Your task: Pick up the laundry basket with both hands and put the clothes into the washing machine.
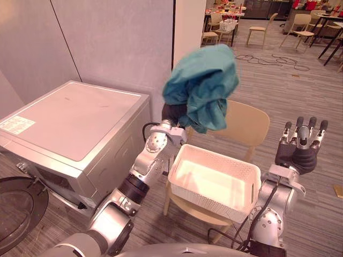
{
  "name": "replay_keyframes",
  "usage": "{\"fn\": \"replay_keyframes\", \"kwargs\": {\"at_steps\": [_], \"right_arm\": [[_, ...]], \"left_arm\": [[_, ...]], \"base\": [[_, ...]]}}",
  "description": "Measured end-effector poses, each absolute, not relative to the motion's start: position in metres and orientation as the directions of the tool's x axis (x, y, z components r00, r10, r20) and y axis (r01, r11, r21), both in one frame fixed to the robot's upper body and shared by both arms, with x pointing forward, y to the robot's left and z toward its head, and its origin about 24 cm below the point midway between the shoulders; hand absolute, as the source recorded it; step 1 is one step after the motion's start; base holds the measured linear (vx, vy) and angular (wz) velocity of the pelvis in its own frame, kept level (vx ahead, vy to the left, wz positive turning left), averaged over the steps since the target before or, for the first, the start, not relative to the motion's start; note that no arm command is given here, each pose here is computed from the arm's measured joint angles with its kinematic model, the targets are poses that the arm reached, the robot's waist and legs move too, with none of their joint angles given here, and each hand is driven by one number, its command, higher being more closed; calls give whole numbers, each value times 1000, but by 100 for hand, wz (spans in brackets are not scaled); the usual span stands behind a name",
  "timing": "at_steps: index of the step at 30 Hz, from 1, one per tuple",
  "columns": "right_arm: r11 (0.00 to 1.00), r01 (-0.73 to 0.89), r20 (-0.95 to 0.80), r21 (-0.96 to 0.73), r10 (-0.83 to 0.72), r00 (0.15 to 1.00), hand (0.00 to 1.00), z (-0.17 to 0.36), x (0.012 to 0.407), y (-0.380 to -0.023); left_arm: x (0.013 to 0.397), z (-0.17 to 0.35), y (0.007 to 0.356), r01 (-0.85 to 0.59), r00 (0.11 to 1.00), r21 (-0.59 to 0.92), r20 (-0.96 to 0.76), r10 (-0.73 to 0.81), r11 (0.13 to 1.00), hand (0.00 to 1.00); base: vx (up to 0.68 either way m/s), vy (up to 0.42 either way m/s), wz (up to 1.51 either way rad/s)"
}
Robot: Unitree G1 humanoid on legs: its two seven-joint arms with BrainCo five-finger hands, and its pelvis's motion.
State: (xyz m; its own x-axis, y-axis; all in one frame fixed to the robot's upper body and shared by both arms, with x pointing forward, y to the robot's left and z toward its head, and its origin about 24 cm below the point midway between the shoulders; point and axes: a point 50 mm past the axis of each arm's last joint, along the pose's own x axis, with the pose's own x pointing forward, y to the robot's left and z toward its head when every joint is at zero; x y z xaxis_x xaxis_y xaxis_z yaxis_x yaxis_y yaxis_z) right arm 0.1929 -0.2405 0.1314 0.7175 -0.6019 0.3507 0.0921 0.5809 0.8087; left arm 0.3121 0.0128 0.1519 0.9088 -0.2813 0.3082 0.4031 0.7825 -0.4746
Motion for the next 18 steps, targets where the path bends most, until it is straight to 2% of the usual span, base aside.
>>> {"fn": "replay_keyframes", "kwargs": {"at_steps": [3, 9, 11, 15, 18], "right_arm": [[599, 109, 357, 793, -602, 714, 0, 131, 193, -240], [592, 188, 315, 784, -640, 701, 0, 121, 186, -247], [584, 245, 284, 774, -667, 689, 0, 114, 181, -256], [541, 388, 191, 747, -732, 654, 0, 90, 168, -276], [449, 538, 63, 714, -806, 589, 0, 61, 142, -295]], "left_arm": [[316, 157, 28, 356, 924, -518, 320, -209, 778, 100], [316, 164, 98, 191, 928, -627, 365, 68, 755, 100], [309, 163, 139, 101, 901, -662, 378, 213, 743, 100], [285, 154, 199, -51, 824, -692, 379, 422, 720, 100], [248, 140, 245, -201, 728, -699, 362, 582, 686, 100]], "base": [[6, -6, -5], [5, -3, -2], [0, 0, 0], [0, 0, 0], [0, 0, 0]]}}
